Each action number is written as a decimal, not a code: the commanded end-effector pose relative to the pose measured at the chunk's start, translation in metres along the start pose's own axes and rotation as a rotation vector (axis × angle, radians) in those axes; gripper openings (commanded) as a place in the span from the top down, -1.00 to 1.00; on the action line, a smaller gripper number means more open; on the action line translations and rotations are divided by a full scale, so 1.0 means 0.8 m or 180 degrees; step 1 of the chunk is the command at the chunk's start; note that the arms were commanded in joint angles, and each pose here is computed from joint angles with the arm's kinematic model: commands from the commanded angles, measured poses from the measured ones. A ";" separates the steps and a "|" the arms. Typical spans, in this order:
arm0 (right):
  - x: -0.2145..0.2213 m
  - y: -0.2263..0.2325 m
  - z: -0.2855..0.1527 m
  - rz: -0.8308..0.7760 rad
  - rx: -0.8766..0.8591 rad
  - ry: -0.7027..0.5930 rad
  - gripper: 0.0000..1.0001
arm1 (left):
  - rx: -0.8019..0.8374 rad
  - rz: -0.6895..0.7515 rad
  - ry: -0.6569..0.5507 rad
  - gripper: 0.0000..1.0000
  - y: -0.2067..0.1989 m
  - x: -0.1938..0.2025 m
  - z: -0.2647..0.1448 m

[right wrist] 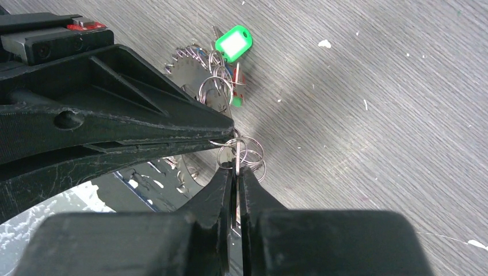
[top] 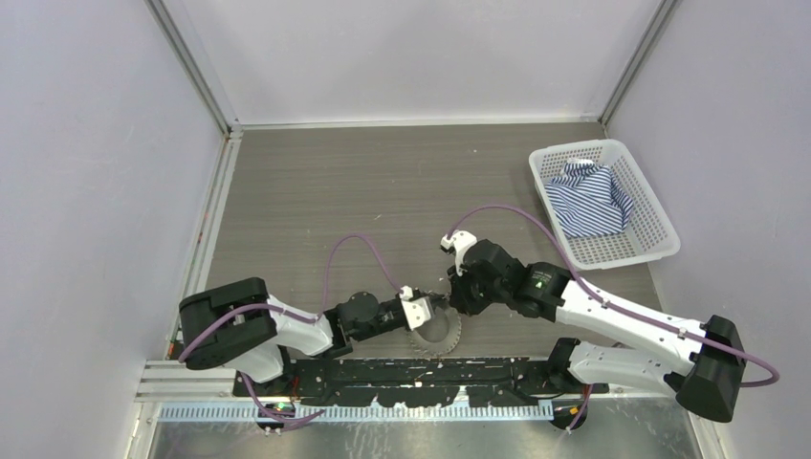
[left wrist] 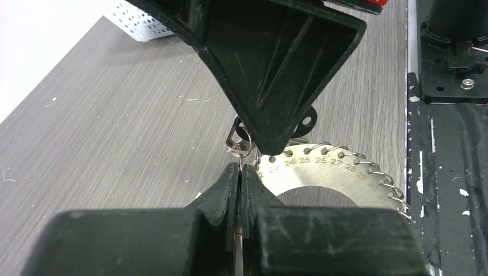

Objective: Remove the keys from the keyring

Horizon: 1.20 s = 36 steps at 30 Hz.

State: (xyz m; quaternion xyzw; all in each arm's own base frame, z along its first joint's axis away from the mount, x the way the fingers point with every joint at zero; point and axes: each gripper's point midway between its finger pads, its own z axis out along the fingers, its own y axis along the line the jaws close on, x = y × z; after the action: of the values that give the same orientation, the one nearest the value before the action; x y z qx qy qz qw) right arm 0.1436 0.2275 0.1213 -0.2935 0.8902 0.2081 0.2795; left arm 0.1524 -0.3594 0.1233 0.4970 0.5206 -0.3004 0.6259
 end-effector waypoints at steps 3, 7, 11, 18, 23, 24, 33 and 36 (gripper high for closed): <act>-0.016 0.005 0.003 0.0344 -0.0036 -0.0260 0.98 | -0.0215 0.0089 -0.0019 0.99 0.018 -0.007 -0.009; -0.018 -0.007 0.000 0.0335 0.0142 -0.0252 0.98 | -0.0235 0.0153 -0.0032 0.99 0.022 -0.013 -0.015; -0.021 -0.016 -0.004 0.0294 0.0296 -0.0217 0.98 | -0.0243 0.0182 -0.0063 1.00 0.025 -0.025 -0.023; -0.027 -0.022 -0.005 0.0227 0.0410 -0.0194 0.98 | -0.0216 0.0231 -0.0101 0.99 0.024 -0.040 -0.032; -0.044 -0.032 -0.015 0.0185 0.0561 -0.0369 0.98 | -0.0192 0.0344 -0.0093 0.99 0.018 -0.043 -0.034; -0.047 -0.036 -0.017 0.0155 0.0620 -0.0386 0.98 | -0.0199 0.0364 -0.0103 0.99 0.018 -0.046 -0.034; -0.086 -0.063 -0.028 0.0031 0.1021 -0.0840 0.98 | -0.0153 0.0546 -0.0185 0.99 0.012 -0.067 -0.036; -0.095 -0.065 -0.030 -0.0003 0.1063 -0.0953 0.98 | -0.0146 0.0589 -0.0148 0.99 0.010 -0.066 -0.037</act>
State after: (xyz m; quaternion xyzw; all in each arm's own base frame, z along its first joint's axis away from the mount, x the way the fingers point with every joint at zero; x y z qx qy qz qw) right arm 0.1676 0.2424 0.1477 -0.2704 0.8760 0.2021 0.3444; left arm 0.1481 -0.3315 0.1663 0.5079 0.4888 -0.2303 0.6709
